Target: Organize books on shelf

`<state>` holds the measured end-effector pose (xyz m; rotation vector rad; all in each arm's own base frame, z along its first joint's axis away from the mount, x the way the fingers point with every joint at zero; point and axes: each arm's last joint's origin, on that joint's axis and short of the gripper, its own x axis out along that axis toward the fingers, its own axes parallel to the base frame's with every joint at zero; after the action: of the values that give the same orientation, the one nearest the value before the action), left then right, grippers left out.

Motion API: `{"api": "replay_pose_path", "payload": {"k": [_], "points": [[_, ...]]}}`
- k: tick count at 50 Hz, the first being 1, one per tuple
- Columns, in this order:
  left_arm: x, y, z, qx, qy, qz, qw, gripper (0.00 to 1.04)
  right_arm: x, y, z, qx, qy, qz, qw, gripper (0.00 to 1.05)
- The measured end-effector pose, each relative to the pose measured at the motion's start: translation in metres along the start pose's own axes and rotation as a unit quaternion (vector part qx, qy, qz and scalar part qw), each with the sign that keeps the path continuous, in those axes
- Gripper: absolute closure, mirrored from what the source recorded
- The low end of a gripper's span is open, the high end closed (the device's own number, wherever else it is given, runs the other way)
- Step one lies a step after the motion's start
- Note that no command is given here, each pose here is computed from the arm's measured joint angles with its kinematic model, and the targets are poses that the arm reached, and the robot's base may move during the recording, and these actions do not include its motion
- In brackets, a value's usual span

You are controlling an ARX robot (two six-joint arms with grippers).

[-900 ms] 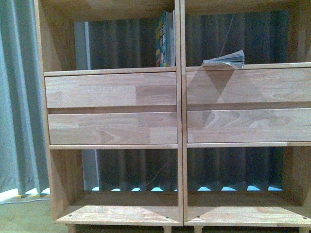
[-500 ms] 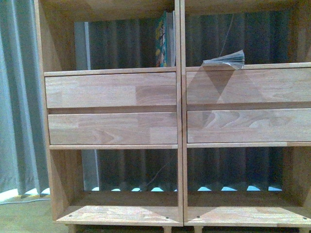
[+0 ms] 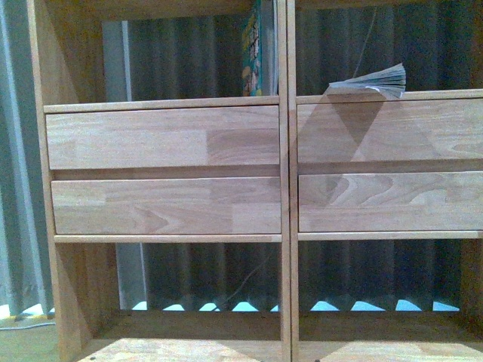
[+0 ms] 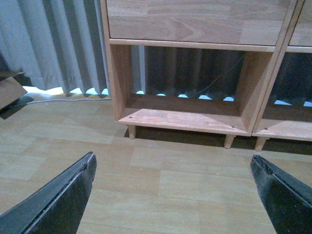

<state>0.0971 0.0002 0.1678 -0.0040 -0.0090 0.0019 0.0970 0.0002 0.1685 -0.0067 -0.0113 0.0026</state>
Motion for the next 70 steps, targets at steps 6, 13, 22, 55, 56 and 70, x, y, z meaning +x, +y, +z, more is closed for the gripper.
{"api": "replay_pose_path", "payload": {"k": [6, 13, 22, 55, 56, 70], "points": [[0.0, 0.0, 0.0, 0.0, 0.0, 0.0, 1.0, 0.07, 0.0, 0.0, 0.0, 0.0, 0.0, 0.0, 1.0, 0.07], [0.0, 0.0, 0.0, 0.0, 0.0, 0.0, 1.0, 0.07, 0.0, 0.0, 0.0, 0.0, 0.0, 0.0, 1.0, 0.07], [0.0, 0.0, 0.0, 0.0, 0.0, 0.0, 1.0, 0.07, 0.0, 0.0, 0.0, 0.0, 0.0, 0.0, 1.0, 0.07], [0.0, 0.0, 0.0, 0.0, 0.0, 0.0, 1.0, 0.07, 0.0, 0.0, 0.0, 0.0, 0.0, 0.0, 1.0, 0.07], [0.0, 0.0, 0.0, 0.0, 0.0, 0.0, 1.0, 0.07, 0.0, 0.0, 0.0, 0.0, 0.0, 0.0, 1.0, 0.07], [0.0, 0.0, 0.0, 0.0, 0.0, -0.001, 1.0, 0.07, 0.0, 0.0, 0.0, 0.0, 0.0, 0.0, 1.0, 0.07]]}}
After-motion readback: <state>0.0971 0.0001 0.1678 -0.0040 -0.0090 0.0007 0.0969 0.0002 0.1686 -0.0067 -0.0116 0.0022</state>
